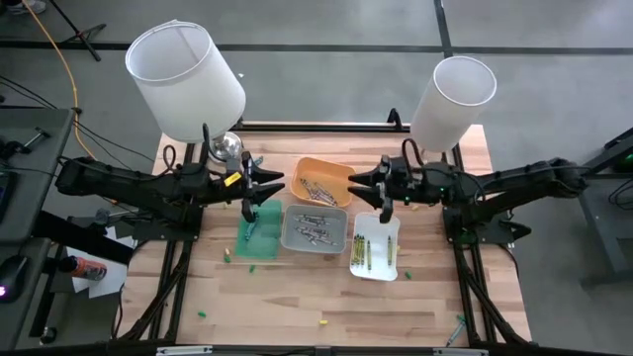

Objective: Sort crayons
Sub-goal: Put the blue crayon into the light blue bin

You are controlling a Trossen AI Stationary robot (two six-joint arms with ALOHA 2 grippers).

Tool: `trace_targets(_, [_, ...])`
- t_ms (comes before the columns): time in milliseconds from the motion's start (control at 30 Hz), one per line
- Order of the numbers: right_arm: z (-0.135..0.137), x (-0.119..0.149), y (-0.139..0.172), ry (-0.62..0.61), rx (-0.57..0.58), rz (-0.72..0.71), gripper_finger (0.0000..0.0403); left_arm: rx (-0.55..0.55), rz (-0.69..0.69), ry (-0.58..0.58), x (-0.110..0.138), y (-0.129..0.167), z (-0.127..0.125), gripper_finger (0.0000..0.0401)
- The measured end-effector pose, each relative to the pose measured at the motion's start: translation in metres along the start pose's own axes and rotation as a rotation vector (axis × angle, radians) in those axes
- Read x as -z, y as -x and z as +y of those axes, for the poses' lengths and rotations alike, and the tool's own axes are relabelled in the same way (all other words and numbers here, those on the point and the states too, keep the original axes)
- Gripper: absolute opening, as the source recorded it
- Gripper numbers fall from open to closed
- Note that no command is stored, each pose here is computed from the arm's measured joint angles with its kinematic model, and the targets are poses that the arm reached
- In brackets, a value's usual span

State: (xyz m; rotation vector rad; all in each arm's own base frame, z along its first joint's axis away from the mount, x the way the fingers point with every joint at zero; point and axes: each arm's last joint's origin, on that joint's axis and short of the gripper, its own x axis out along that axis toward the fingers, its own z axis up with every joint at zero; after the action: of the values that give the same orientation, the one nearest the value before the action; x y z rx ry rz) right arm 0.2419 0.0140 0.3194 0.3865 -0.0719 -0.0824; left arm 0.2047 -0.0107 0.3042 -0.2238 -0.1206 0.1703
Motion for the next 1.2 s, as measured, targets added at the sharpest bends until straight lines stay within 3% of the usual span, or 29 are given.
trace_targets(133, [0.001, 0.003, 0.000, 0.065, -0.018, -0.020, 0.0161, -0.001, 0.005, -0.001, 0.001, 0.000, 0.000, 0.0131])
trace_targets(733, [0.001, 0.004, 0.000, 0.060, -0.020, -0.017, 0.0160, -0.002, 0.006, 0.001, 0.001, 0.000, 0.000, 0.0131])
trace_targets(833, [0.001, 0.004, 0.000, 0.060, -0.020, -0.017, 0.0160, -0.030, 0.002, 0.049, 0.001, 0.000, 0.002, 0.0131])
trace_targets(967, [0.000, 0.005, 0.000, 0.064, -0.001, -0.003, 0.0160, -0.256, 0.155, 0.100, -0.004, -0.003, 0.017, 0.0131])
trace_targets(1067, [-0.002, 0.006, 0.000, 0.057, 0.051, -0.005, 0.0160, -0.462, 0.406, 0.119, -0.007, -0.003, 0.035, 0.0131])
trace_targets(1200, [-0.005, 0.007, 0.000, 0.025, 0.118, -0.013, 0.0160, -0.782, 0.750, 0.164, 0.011, 0.005, 0.068, 0.0131])
